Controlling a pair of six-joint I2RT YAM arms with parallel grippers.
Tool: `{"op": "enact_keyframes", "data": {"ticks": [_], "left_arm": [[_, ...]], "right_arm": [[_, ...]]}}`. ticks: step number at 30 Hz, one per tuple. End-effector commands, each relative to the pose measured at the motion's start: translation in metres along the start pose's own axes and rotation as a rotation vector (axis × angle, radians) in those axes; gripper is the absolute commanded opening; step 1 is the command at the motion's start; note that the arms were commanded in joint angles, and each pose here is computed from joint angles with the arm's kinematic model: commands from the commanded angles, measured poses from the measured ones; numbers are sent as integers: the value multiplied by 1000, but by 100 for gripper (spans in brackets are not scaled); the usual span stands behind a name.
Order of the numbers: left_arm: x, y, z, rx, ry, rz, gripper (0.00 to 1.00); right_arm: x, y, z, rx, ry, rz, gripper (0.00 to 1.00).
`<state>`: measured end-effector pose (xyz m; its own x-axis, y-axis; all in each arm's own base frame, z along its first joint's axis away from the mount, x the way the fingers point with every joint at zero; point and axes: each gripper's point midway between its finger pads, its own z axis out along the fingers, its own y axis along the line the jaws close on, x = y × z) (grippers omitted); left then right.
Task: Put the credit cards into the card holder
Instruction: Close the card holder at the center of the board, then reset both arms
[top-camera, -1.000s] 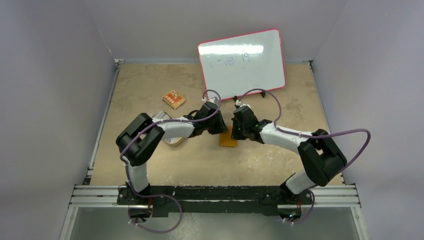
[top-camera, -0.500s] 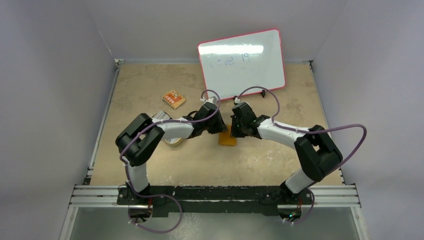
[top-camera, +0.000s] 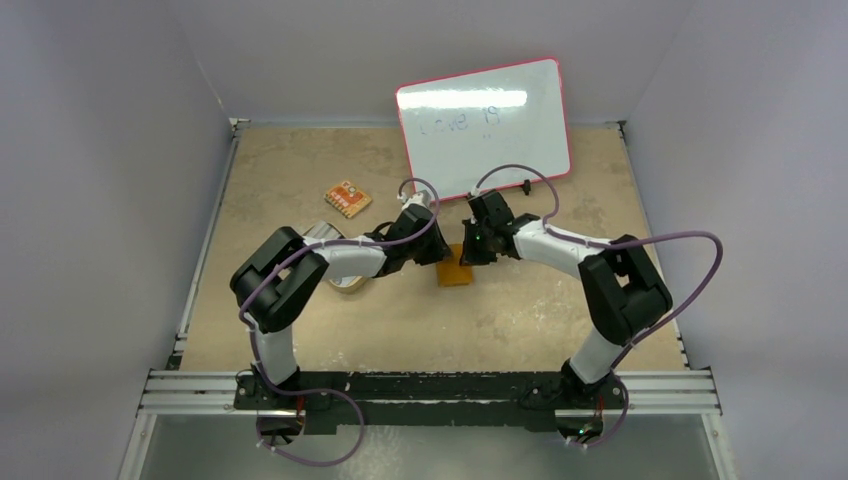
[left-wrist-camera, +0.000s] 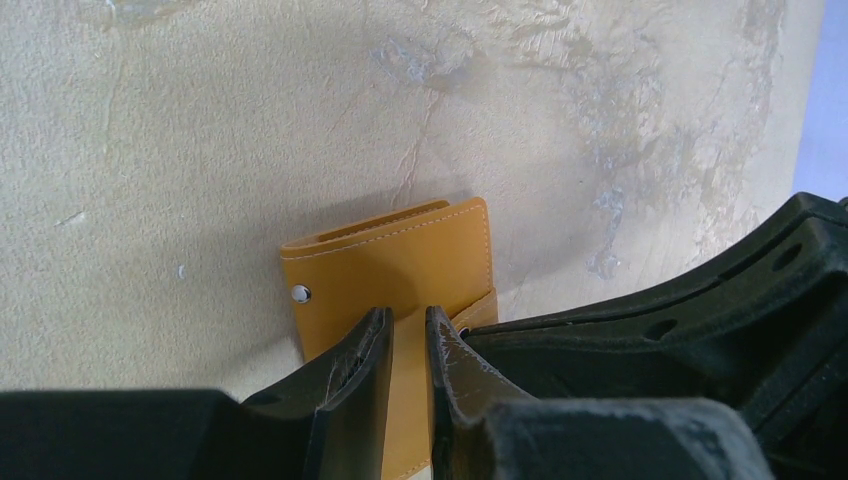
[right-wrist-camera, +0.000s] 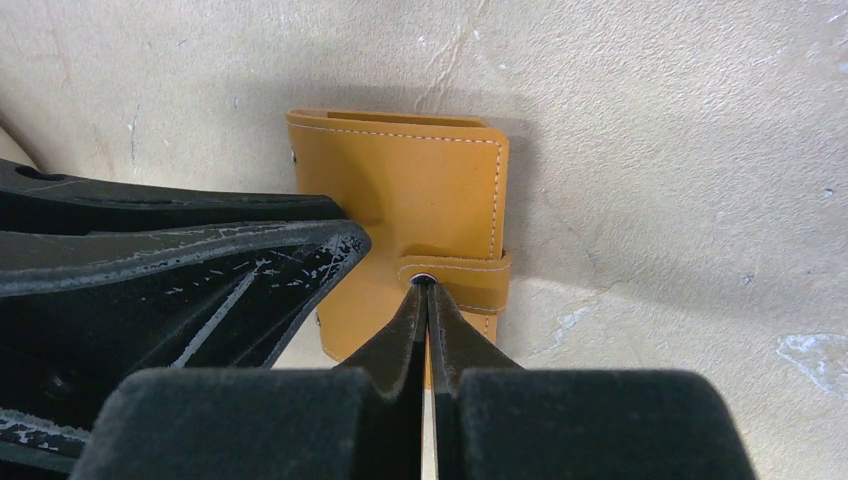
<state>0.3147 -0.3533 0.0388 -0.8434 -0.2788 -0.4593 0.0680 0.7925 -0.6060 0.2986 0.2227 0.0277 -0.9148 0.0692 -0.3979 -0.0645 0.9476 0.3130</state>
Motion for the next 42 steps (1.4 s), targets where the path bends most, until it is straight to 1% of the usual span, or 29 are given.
{"op": "enact_keyframes", "data": {"ticks": [1, 6, 9, 12, 14, 17, 21, 23, 25, 27, 30, 31, 35, 39, 42], "left_arm": [[40, 17, 0, -33, 125, 26, 18], [21, 1, -10, -19, 85, 61, 18], [0, -14, -23, -9, 32, 80, 18], [-31, -25, -45, -22, -59, 101, 21], [-54, -34, -67, -21, -120, 113, 23], [-86, -43, -105, -31, -212, 138, 30], [-125, -57, -169, -65, -356, 197, 47], [-141, -64, -203, -74, -417, 224, 51], [-153, -68, -236, -86, -471, 248, 55], [-161, -71, -264, -88, -512, 276, 60], [-168, -66, -296, -110, -570, 256, 62], [-167, -64, -303, -115, -574, 254, 63], [-159, -56, -327, -91, -599, 218, 66], [-145, -51, -330, -19, -606, 182, 68], [-139, -42, -326, -24, -610, 168, 69]], "right_arm": [[49, -44, 29, 147, 172, -33, 0], [45, -43, 24, 146, 170, -34, 0], [18, -20, 7, 77, 103, -51, 0], [-9, 3, -23, -10, 5, -84, 5], [-23, 11, -43, -32, -58, -98, 9], [-43, 18, -74, -57, -175, -92, 21], [-74, 23, -119, -77, -375, -79, 35], [-85, 27, -144, -94, -452, -77, 44], [-93, 29, -171, -109, -527, -66, 59], [-97, 31, -195, -135, -590, -63, 71], [-104, 28, -229, -146, -693, -46, 95], [-105, 25, -241, -143, -732, -36, 99], [-101, 7, -254, -95, -793, -1, 99], [-97, 2, -262, -93, -805, 20, 99], [-95, 7, -261, -117, -793, 12, 99]]}}
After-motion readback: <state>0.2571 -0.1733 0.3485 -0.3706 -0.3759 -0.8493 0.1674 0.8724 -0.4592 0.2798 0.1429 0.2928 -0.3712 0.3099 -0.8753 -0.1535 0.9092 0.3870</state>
